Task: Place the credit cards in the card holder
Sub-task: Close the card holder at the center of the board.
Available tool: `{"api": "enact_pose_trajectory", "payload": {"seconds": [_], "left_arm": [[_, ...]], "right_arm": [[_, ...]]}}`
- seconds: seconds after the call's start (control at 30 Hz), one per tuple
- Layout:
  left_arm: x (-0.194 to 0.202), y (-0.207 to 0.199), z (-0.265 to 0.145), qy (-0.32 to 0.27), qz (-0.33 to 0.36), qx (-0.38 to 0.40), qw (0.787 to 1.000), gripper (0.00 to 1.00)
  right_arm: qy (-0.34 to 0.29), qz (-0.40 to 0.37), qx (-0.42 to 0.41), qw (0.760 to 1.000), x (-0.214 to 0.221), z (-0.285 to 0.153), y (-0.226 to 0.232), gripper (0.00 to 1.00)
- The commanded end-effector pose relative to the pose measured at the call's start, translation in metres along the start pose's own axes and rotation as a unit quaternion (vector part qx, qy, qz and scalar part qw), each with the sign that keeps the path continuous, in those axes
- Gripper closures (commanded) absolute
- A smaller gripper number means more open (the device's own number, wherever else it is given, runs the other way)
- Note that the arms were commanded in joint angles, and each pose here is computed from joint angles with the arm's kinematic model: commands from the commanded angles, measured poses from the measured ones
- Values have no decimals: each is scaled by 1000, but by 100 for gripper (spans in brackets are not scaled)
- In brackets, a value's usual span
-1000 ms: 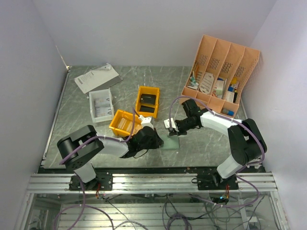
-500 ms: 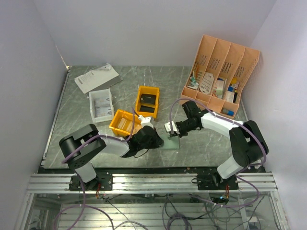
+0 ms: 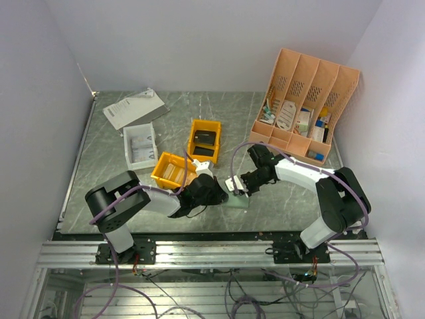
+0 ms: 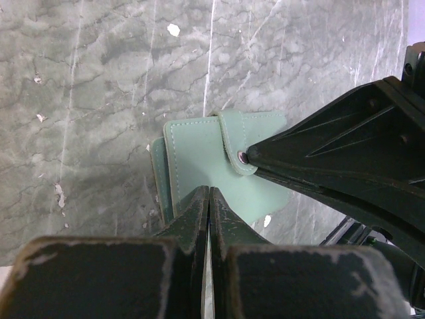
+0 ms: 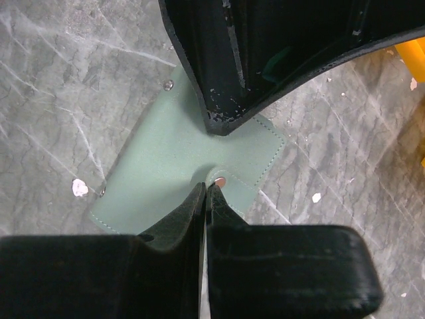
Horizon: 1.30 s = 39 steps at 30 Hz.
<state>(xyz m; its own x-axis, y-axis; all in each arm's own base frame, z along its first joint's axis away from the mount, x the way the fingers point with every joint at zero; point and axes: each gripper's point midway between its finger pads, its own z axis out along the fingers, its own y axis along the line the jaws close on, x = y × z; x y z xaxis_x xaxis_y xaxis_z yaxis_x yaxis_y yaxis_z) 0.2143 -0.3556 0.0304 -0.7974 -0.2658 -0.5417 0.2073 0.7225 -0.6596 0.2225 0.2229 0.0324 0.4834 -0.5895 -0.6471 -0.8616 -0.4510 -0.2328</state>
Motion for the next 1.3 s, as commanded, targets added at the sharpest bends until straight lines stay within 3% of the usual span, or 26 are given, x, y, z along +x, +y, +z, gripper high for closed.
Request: {"api": "enact_pose_trajectory", "payload": {"seconds": [0.0, 0.37, 1.27], "left_arm": [[10, 18, 4, 18, 6, -27, 999, 93], [12, 20, 2, 22, 6, -29, 999, 93], [11, 16, 4, 25, 10, -25, 999, 93]], "right_arm": [[13, 3, -20, 1000, 3, 0, 10, 100], [13, 6, 7, 1000, -1, -14, 0, 100], [26, -1, -27, 999, 6, -2, 16, 100]]}}
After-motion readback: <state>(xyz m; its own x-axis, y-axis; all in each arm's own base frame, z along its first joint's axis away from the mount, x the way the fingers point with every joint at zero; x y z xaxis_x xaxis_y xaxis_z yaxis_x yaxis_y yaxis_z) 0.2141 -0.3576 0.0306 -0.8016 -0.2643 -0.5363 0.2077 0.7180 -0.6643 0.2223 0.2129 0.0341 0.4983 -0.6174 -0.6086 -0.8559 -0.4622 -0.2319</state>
